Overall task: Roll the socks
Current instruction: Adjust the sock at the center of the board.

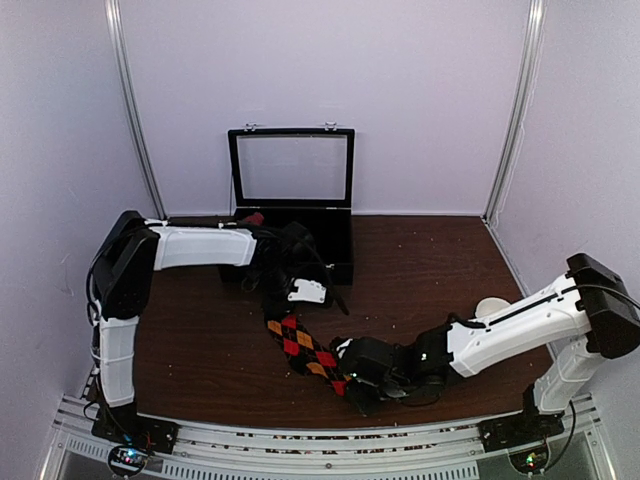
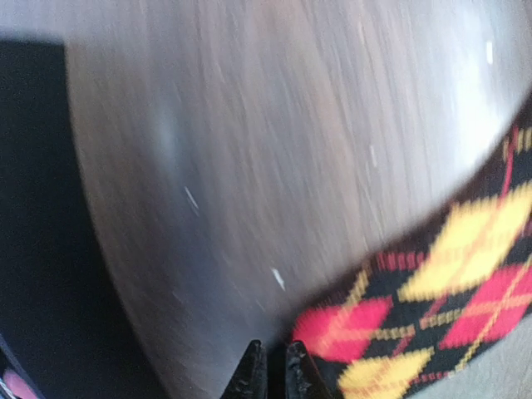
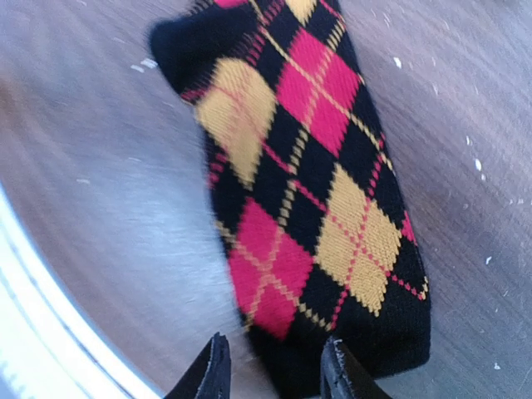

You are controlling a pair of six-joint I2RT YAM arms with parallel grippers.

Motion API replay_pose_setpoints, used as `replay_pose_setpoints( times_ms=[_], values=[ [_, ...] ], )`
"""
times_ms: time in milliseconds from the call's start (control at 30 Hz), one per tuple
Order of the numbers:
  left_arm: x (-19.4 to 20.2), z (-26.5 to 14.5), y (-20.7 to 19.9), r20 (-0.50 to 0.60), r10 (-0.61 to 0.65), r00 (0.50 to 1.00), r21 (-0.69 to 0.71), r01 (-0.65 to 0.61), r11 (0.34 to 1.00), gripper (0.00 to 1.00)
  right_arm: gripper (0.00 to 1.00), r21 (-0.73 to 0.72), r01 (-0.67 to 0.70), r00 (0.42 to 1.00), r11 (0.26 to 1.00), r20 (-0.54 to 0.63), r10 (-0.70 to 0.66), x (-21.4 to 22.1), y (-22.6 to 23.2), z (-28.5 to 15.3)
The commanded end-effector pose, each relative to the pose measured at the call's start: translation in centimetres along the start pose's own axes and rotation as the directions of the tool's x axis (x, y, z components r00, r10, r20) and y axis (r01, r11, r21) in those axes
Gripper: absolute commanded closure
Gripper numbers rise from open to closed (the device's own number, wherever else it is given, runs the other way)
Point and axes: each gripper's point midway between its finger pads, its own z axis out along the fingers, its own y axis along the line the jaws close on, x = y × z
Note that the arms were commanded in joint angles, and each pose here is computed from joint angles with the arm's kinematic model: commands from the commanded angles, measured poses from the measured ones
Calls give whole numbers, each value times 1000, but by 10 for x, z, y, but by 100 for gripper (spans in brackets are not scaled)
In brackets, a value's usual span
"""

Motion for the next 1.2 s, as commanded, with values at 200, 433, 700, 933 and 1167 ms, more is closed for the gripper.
replay_pose_setpoints(
  times_ms=[200,433,700,933,1167],
  values=[
    [-48,-14,23,71,59,996,-21,-58,998,87,71,-28,-41,994,999,104,44,-3,-38,-48],
    [-17,-45,7,99,-73,992,73,66,995,88,90,68,98,994,993,39,-101,-11,-44,-17],
    [40,-19,-22,39,-190,981,157,182,971,91,94,86,161,987,983,-15,-160,-7,-44,13],
    [32,6,0,18,-206,978,135,202,970,91,96,41,146,989,988,-34,-145,12,-39,13],
    [6,16,16,40,-166,985,100,161,982,91,96,-28,186,982,982,-35,-187,31,-13,9]
  ],
)
